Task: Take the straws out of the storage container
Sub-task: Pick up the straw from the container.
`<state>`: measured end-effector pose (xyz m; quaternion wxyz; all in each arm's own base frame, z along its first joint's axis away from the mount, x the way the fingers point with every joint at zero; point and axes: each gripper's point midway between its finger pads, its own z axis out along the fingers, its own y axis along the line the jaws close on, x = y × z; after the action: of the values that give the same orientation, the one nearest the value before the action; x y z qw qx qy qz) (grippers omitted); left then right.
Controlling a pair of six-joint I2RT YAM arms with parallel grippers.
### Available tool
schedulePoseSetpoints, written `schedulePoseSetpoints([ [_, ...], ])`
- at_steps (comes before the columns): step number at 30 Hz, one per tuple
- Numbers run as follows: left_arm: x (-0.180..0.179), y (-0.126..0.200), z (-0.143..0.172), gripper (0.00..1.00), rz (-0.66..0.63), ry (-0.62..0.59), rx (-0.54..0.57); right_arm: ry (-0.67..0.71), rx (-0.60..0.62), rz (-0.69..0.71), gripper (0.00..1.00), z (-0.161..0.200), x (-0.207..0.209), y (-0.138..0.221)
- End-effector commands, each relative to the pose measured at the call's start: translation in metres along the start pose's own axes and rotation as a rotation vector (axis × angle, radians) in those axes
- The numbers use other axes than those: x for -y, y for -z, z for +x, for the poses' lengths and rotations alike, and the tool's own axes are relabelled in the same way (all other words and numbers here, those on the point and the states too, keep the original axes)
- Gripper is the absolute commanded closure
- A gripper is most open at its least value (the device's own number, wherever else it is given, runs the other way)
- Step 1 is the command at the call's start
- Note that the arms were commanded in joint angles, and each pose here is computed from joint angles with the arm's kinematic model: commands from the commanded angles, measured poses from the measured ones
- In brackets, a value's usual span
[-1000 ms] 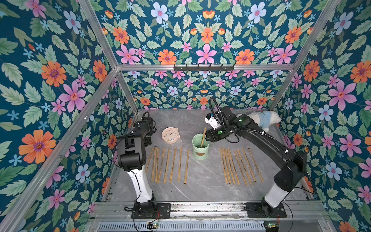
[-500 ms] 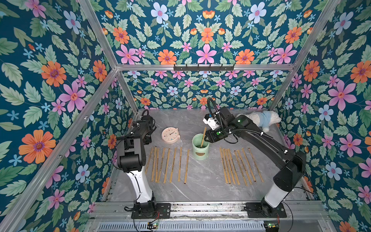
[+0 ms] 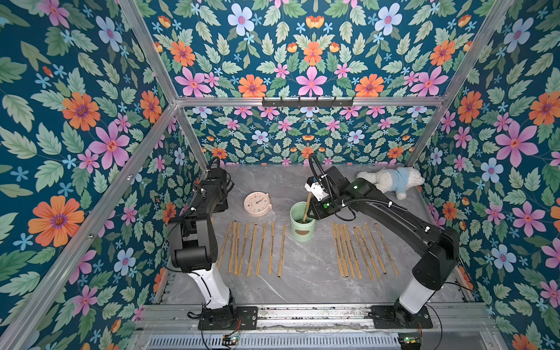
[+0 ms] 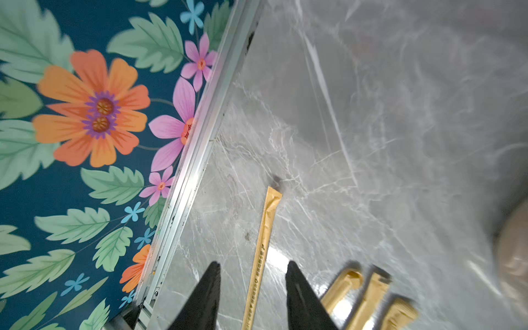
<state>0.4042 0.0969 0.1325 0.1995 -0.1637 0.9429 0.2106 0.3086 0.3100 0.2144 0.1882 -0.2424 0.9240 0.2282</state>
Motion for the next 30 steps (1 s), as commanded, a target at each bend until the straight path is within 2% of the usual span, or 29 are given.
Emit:
schedulePoseSetpoints([
  [1,0.01,0.027,-0.011,0.6,0.083,0.033,0.069,-0.028,0.039,0.051,0.65,-0.01,0.01,-0.007],
  [7,0.019,0.084,-0.026,0.59,0.214,0.067,0.21,-0.042,0.073,0.089,0.63,-0.024,0.016,-0.016],
  [12,0.023,0.117,-0.03,0.59,0.295,0.087,0.286,-0.036,0.077,0.12,0.63,-0.036,0.022,-0.026],
  [18,0.024,0.133,-0.029,0.59,0.308,0.086,0.316,-0.034,0.069,0.161,0.62,-0.044,0.029,-0.033],
  [30,0.028,0.139,-0.032,0.59,0.301,0.074,0.333,-0.067,0.059,0.176,0.62,-0.045,0.047,-0.034],
])
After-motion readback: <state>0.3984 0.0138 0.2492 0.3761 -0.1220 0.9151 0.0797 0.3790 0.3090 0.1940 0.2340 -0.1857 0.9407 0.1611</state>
